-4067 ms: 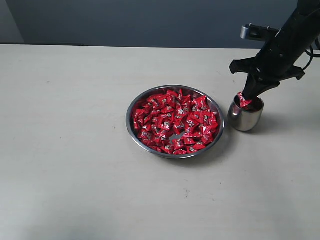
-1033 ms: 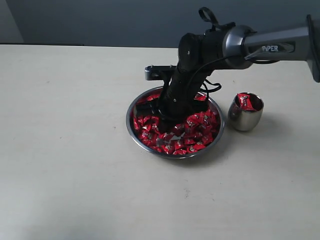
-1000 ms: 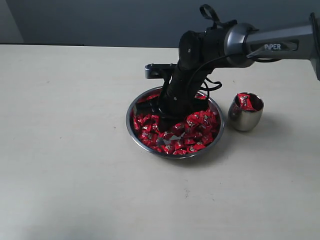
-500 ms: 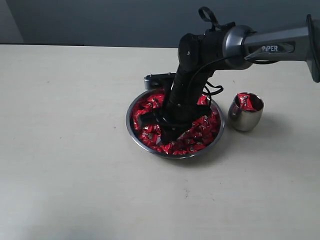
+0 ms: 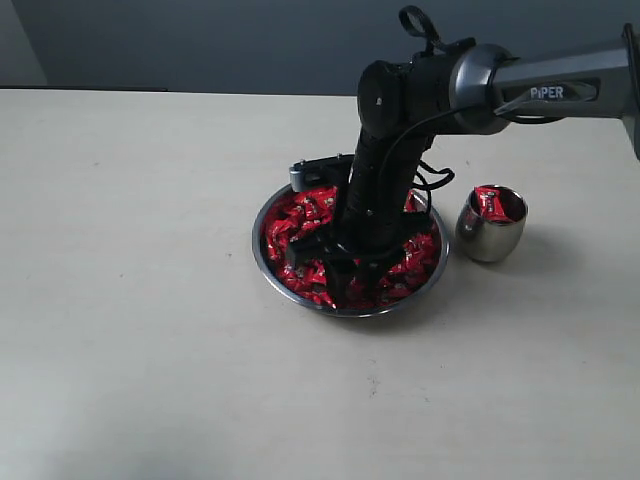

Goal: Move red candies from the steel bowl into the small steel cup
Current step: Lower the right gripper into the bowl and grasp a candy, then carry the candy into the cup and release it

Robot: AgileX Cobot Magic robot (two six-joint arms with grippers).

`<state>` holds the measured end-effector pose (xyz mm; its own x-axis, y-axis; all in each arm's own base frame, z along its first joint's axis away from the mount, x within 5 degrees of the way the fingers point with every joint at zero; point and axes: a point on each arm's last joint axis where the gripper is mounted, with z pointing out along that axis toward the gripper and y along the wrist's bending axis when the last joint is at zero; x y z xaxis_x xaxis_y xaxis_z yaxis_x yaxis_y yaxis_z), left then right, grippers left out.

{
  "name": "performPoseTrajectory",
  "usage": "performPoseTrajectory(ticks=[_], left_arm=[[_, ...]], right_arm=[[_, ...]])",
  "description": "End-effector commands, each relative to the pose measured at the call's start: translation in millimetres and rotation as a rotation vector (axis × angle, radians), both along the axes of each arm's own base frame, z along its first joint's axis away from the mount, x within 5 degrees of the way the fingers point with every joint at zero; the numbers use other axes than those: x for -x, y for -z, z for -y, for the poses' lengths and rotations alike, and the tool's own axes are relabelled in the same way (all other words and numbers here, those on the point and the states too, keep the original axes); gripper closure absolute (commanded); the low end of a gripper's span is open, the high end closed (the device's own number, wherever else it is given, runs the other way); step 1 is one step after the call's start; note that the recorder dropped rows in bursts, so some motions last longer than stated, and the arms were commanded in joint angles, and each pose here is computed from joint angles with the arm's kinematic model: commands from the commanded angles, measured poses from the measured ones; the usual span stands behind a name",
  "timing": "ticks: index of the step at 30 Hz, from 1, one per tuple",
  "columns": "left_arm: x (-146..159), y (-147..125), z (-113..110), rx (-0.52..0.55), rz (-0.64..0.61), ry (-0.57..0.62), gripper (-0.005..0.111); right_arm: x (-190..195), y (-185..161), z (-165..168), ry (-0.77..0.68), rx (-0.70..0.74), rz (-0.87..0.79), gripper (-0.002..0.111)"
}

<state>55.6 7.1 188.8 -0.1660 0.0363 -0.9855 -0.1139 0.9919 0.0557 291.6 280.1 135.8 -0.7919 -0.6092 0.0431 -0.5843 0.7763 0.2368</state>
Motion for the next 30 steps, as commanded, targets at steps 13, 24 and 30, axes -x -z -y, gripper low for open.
performPoseTrajectory(ticks=[13, 24, 30], left_arm=[[0.5, -3.5, -0.1, -0.002, 0.017, -0.002, 0.106], [0.5, -3.5, -0.1, -0.002, 0.017, -0.002, 0.106], [0.5, -3.5, -0.1, -0.002, 0.017, -0.002, 0.106]], right_arm=[[-2.8, -30.6, 5.4, -0.039, -0.013, 0.106, 0.108], [-27.1, -84.2, 52.1, 0.047, -0.033, 0.250, 0.108], [-53.5, -112.2, 114.6, 0.222, -0.043, 0.306, 0.108]])
